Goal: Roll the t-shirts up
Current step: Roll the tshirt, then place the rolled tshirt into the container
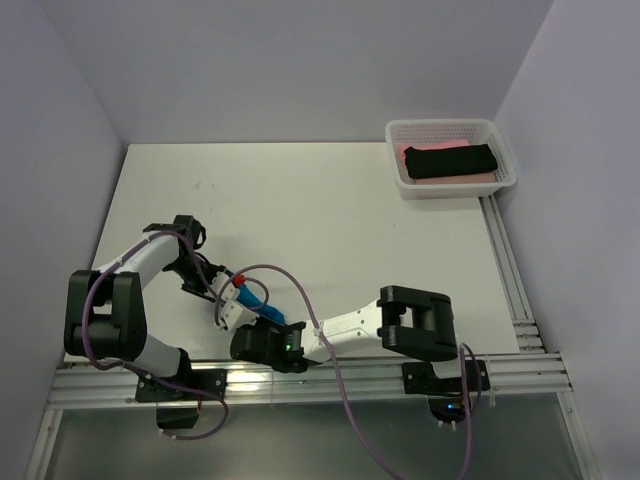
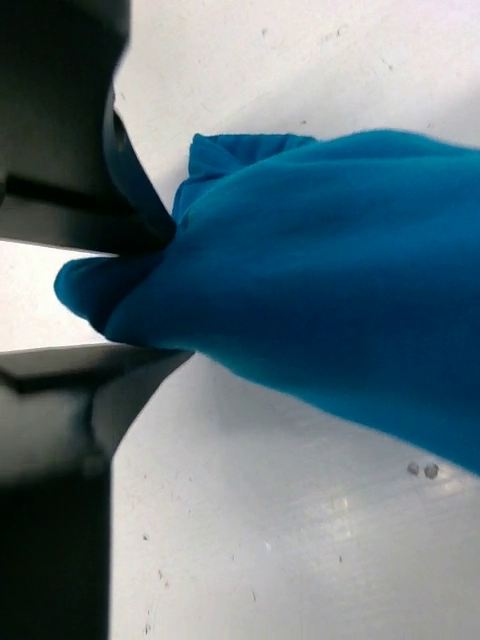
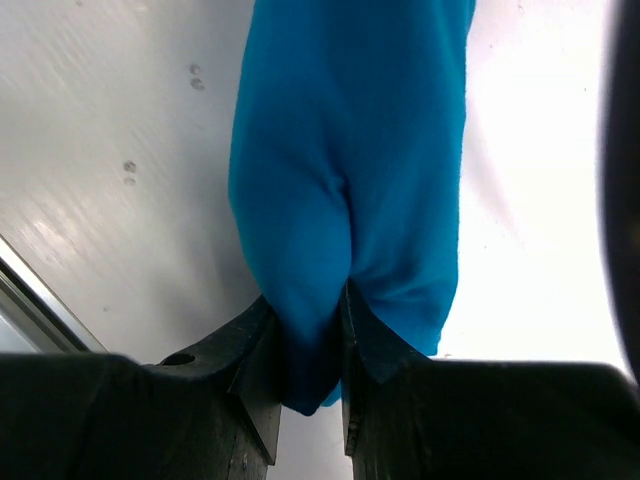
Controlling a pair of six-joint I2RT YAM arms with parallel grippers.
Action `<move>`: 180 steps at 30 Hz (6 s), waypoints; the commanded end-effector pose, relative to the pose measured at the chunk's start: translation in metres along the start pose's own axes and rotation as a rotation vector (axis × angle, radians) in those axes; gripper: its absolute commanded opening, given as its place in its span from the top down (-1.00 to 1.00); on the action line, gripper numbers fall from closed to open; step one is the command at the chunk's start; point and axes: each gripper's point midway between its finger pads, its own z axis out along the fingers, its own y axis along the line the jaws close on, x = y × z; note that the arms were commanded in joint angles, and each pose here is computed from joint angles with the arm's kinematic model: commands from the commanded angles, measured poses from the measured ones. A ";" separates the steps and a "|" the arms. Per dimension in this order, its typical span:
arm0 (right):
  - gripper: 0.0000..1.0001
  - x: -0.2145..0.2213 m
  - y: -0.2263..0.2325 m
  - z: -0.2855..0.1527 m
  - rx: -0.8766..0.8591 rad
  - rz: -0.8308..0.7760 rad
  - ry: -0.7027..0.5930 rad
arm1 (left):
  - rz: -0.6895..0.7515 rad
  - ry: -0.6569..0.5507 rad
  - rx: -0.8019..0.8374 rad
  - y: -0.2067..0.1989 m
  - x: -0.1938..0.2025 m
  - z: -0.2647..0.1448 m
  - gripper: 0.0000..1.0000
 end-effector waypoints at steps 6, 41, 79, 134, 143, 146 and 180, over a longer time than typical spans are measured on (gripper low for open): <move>1.00 0.095 -0.021 -0.012 0.009 -0.130 0.274 | 0.311 -0.063 0.109 -0.021 -0.016 0.009 -0.86; 1.00 0.099 -0.023 -0.027 0.083 -0.110 0.229 | -0.488 -0.597 -1.116 0.036 0.019 -0.279 -0.99; 1.00 0.081 -0.026 -0.036 0.072 -0.032 0.141 | -0.558 -0.883 -1.939 -0.002 -0.149 -0.495 -0.99; 1.00 0.083 -0.021 -0.043 -0.045 0.051 0.143 | -0.347 -0.384 -0.762 0.016 -0.040 -0.045 -0.99; 1.00 0.080 -0.021 -0.045 -0.060 0.062 0.142 | -0.096 -0.513 -0.686 0.014 -0.074 -0.029 -0.99; 1.00 0.083 -0.021 -0.045 -0.056 0.064 0.150 | -0.046 -0.536 -0.635 0.015 -0.079 -0.021 -0.99; 1.00 0.085 -0.017 -0.047 -0.100 0.086 0.163 | 0.123 -0.443 -0.519 0.052 -0.092 0.010 -0.81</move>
